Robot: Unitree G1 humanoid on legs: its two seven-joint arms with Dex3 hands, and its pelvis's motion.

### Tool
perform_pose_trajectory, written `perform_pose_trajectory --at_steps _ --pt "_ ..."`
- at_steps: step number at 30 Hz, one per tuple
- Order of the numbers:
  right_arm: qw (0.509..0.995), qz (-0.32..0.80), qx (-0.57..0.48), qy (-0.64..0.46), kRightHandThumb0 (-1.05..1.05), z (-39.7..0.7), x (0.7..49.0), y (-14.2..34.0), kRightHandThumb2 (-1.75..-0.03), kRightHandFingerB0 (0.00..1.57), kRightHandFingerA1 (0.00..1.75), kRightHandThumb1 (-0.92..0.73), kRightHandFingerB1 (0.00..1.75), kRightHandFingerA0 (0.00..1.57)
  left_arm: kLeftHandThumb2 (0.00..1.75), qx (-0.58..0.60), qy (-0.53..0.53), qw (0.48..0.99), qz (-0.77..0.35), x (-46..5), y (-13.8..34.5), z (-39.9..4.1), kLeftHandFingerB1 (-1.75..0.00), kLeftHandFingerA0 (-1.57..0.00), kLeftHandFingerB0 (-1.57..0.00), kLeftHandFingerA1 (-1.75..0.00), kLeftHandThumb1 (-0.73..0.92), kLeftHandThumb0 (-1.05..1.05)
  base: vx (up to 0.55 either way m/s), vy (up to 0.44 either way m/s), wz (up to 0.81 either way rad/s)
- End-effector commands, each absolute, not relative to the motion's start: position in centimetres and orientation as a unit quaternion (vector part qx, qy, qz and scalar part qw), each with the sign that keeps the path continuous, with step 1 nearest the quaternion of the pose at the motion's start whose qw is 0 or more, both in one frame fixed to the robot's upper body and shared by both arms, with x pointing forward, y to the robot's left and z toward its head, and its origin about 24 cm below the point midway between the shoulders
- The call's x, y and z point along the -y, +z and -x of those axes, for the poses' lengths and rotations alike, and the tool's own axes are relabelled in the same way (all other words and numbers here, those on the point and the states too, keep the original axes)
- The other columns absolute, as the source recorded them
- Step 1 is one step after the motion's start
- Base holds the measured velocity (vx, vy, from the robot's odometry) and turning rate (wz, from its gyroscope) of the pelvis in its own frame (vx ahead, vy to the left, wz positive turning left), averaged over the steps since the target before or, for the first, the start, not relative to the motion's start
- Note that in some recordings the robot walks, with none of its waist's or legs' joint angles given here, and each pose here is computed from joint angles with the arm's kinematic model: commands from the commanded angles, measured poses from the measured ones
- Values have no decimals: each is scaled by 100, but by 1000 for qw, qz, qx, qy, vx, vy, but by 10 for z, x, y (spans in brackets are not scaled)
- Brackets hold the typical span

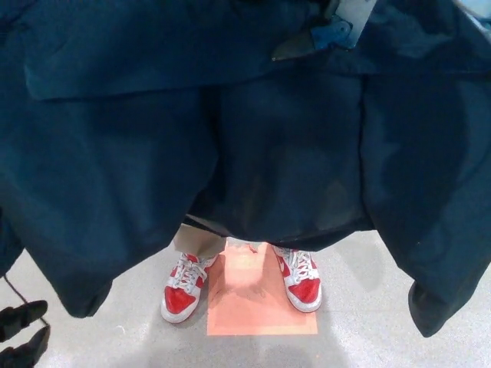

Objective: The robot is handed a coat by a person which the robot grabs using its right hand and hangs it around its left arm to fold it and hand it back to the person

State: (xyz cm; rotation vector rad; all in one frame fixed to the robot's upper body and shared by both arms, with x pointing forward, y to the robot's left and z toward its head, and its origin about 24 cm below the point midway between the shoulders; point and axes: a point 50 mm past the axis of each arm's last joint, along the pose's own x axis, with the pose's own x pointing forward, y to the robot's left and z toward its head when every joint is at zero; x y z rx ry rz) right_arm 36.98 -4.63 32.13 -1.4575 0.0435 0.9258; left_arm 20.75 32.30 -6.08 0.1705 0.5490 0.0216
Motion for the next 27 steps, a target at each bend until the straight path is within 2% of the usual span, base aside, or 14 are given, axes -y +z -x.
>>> perform_pose_trajectory --at_steps 1,2,3,17,18,19,20,21,22,23,24,25,26,27 --pt "632 671 -19 387 -91 -371 43 323 -93 0 3 -56 0 0 107 -265 15 959 -98 -328 -59 -204 -49 -7 -7 -49 53 -32 0 0 0" --pt "628 676 -19 385 -92 -372 43 322 -93 0 3 -56 0 0 107 -265 15 959 -97 -328 -59 -204 -49 -7 -7 -49 53 -33 0 0 0" --pt "625 680 -20 383 -92 -372 42 322 -94 0 3 -55 0 0 65 -266 16 959 -95 -329 -59 -203 -31 -24 -20 -34 83 -63 0 0 0" --pt "583 744 -25 325 -87 -385 43 298 -91 0 2 -47 0 0 63 -276 32 958 -75 -330 -64 -196 -32 -26 -22 -36 78 -65 0 0 0" --pt "589 739 -33 326 -84 -387 44 295 -89 0 1 -46 0 0 105 -274 28 958 -76 -331 -63 -196 -49 -7 -6 -50 51 -33 0 0 0" --pt "591 736 -36 326 -84 -388 44 294 -89 0 1 -46 0 0 105 -273 27 958 -77 -331 -63 -195 -49 -7 -6 -50 51 -33 0 0 0" --pt "594 732 -42 330 -84 -389 44 292 -88 0 3 -46 0 0 64 -273 25 959 -78 -331 -63 -196 -32 -23 -20 -35 80 -64 0 0 0" --pt "584 739 -35 334 -39 -390 45 289 -85 0 49 -14 46 1 64 -274 24 958 -82 -331 -63 -196 -32 -25 -21 -35 80 -66 0 0 0" --pt "569 749 -24 338 -39 -391 46 285 -85 0 49 -14 46 1 64 -275 24 957 -88 -331 -63 -196 -32 -25 -21 -35 80 -66 0 0 0" --pt "561 758 -36 331 -95 -392 46 283 -60 24 33 -62 29 22 64 -275 23 957 -88 -332 -63 -196 -31 -25 -20 -35 80 -65 0 0 0" --pt "567 755 -46 326 -89 -394 47 279 -63 56 51 -53 42 85 64 -275 21 957 -88 -332 -63 -195 -31 -24 -20 -35 80 -66 0 0 0" --pt "580 745 -53 324 -89 -395 48 276 -63 56 51 -53 42 85 64 -275 19 957 -89 -331 -63 -195 -31 -24 -20 -35 80 -66 0 0 0" --pt "585 742 -52 322 -82 -397 49 272 -61 68 54 -65 44 109 63 -275 21 957 -85 -332 -63 -194 -31 -25 -21 -35 79 -66 0 0 0" --pt "586 742 -52 322 -82 -397 49 271 -61 68 54 -65 44 109 63 -275 21 957 -85 -332 -63 -194 -31 -25 -21 -35 79 -66 0 0 0"
